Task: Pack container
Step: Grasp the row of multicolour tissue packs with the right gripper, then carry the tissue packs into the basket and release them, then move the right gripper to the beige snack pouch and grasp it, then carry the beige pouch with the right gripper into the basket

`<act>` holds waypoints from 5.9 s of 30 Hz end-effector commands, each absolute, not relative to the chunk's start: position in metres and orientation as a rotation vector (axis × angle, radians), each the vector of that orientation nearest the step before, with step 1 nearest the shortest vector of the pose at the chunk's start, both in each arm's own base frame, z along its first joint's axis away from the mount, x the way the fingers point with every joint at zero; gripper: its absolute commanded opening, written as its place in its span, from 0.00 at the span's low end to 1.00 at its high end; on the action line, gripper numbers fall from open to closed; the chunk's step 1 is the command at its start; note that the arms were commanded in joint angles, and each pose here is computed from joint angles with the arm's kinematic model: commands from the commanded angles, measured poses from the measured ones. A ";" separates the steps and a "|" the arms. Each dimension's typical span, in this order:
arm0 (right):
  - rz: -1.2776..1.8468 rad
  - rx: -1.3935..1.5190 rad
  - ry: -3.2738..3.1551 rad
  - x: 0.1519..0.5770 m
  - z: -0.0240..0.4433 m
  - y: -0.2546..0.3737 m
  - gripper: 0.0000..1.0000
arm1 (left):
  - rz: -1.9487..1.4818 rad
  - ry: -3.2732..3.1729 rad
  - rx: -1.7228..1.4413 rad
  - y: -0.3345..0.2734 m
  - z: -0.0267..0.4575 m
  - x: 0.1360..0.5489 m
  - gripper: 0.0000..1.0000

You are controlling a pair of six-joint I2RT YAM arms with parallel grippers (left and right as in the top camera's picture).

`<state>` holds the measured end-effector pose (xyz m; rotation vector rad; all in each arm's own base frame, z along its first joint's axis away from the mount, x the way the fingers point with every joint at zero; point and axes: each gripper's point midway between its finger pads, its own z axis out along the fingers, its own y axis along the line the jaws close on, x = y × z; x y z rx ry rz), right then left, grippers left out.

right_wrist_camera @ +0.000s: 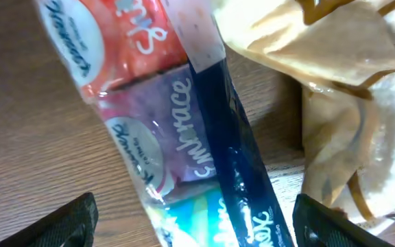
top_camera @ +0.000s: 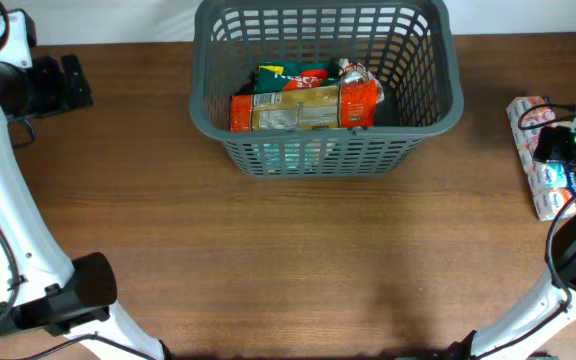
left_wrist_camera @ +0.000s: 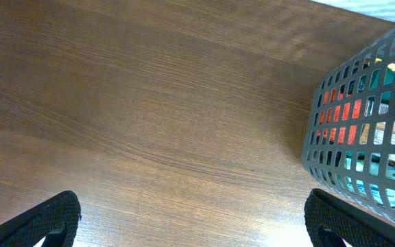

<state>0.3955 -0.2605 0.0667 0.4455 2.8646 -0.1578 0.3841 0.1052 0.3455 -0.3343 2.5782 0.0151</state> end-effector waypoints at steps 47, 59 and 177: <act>0.100 -0.797 1.882 0.387 0.467 0.089 0.04 | 0.015 2.563 -0.349 0.106 0.351 0.382 0.99; -0.092 -1.386 1.813 0.450 0.364 0.163 0.04 | 0.015 2.563 -0.349 0.106 0.351 0.382 0.99; 0.236 0.452 2.186 0.480 0.325 -0.233 0.04 | 0.015 2.563 -0.349 0.106 0.351 0.382 0.99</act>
